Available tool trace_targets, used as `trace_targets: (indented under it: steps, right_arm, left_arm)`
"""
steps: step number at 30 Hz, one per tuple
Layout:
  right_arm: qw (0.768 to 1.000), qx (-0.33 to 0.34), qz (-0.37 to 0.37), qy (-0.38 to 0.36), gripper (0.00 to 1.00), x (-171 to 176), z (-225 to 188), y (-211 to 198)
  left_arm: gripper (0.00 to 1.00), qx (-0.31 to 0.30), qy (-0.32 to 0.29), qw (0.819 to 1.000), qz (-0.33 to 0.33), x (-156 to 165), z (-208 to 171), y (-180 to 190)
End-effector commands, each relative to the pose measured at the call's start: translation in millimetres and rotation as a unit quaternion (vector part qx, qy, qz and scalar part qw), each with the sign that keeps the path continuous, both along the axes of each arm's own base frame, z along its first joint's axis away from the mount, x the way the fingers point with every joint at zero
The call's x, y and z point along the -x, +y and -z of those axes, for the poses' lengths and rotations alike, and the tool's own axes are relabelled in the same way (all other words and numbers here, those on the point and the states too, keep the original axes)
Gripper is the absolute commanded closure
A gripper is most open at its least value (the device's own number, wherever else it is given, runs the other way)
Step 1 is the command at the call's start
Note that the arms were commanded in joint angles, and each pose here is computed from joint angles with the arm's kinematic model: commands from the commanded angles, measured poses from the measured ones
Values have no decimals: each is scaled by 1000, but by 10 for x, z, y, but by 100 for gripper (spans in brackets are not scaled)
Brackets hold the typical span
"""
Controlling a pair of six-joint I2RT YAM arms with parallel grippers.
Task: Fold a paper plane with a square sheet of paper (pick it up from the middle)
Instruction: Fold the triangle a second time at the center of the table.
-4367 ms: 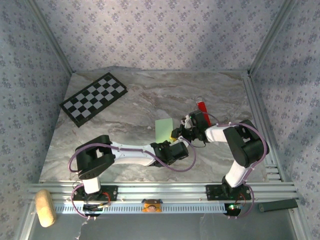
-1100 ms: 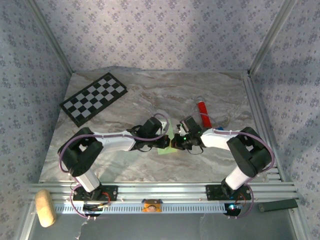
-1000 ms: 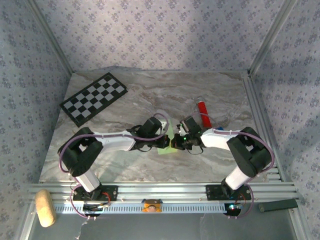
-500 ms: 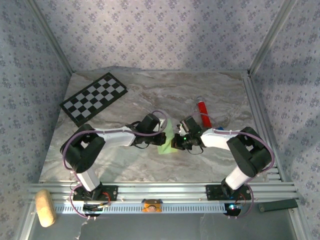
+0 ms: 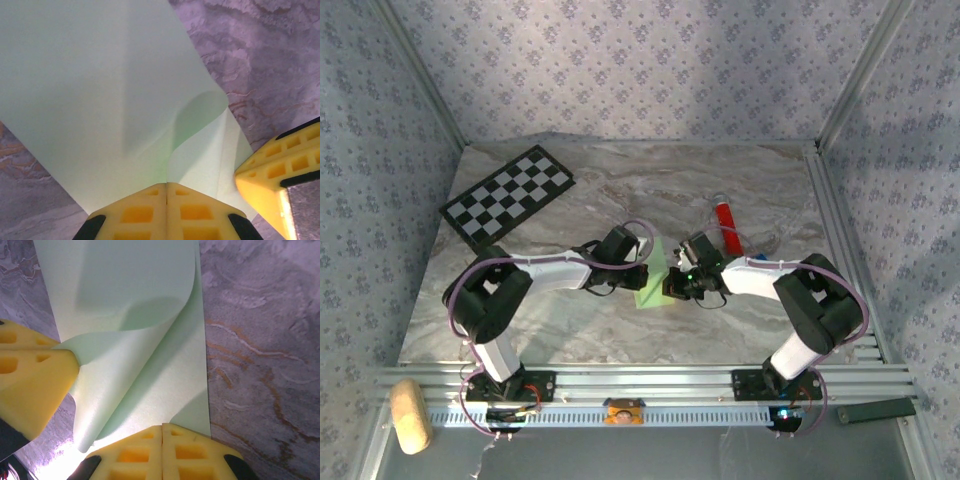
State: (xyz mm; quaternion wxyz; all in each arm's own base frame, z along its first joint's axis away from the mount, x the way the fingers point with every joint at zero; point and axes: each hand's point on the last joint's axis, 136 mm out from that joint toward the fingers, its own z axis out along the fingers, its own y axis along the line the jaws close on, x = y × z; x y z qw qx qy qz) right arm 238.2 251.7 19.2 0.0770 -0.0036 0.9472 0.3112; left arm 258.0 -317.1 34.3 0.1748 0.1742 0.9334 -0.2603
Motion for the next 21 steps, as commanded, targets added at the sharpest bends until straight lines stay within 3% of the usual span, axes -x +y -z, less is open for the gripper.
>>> trace_targets:
  steps: [1,21]
  right_arm:
    - [999,44,7,29,93,89,175,-163]
    - [998,50,6,35,93,103,211,-176]
  left_arm:
    - [100,-13,-10,1000,0,-74,-15,9]
    - [100,-41,-21,999,-6,-144,43,108]
